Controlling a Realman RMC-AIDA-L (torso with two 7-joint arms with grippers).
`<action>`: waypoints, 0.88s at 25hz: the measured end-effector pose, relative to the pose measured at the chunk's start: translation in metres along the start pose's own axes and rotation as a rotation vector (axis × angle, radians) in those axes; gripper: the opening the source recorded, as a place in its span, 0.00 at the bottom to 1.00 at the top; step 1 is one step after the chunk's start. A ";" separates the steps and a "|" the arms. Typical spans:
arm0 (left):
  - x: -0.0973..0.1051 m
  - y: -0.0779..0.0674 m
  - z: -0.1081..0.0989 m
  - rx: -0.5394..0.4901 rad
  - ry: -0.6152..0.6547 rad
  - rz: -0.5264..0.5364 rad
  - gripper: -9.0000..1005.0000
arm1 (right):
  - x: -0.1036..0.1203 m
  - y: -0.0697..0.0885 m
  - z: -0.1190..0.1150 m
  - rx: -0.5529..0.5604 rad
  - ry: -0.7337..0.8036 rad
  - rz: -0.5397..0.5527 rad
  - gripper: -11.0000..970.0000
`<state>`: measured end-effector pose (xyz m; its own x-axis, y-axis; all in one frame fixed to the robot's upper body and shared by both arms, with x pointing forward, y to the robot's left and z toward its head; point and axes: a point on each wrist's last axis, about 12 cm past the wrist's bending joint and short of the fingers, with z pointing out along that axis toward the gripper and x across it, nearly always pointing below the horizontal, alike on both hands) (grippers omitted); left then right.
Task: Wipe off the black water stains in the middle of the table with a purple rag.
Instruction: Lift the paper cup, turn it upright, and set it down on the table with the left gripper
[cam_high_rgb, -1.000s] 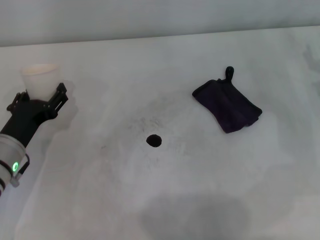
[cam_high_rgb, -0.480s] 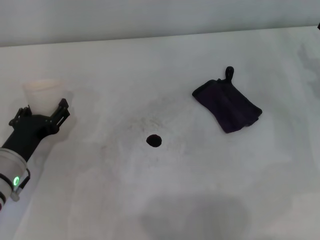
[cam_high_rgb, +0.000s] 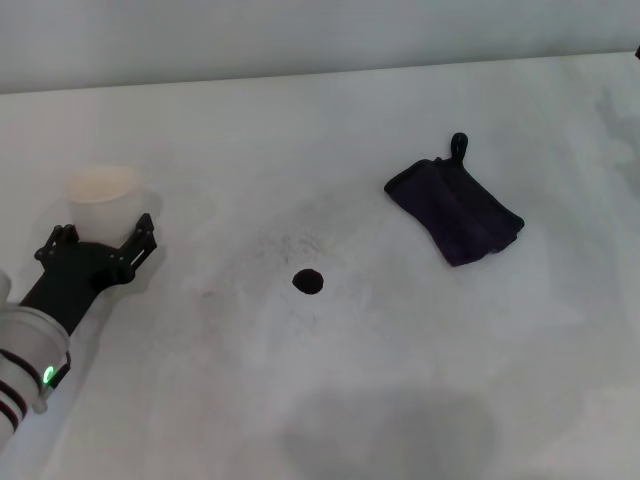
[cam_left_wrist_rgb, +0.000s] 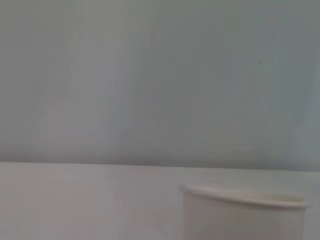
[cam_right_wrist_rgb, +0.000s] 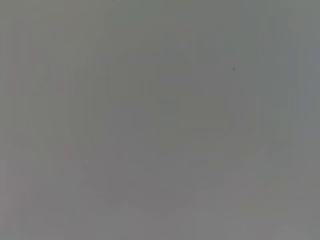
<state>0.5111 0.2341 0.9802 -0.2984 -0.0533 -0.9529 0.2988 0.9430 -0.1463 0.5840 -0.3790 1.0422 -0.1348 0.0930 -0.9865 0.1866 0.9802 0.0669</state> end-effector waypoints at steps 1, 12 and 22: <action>0.001 0.000 -0.001 -0.001 0.001 -0.002 0.82 | 0.000 0.000 0.000 0.000 0.000 0.000 0.90; 0.010 -0.001 -0.012 -0.019 0.006 -0.033 0.84 | -0.001 -0.002 0.000 0.004 -0.003 -0.003 0.90; 0.017 -0.010 -0.018 -0.007 0.024 -0.031 0.87 | -0.001 -0.006 -0.002 0.010 -0.006 -0.007 0.90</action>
<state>0.4866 0.2293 0.9700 -0.3292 -0.0743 -0.9413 0.2827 0.9434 -0.1733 0.5812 -0.3845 1.0428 -0.1304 0.0854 -0.9878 0.1957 0.9789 0.0589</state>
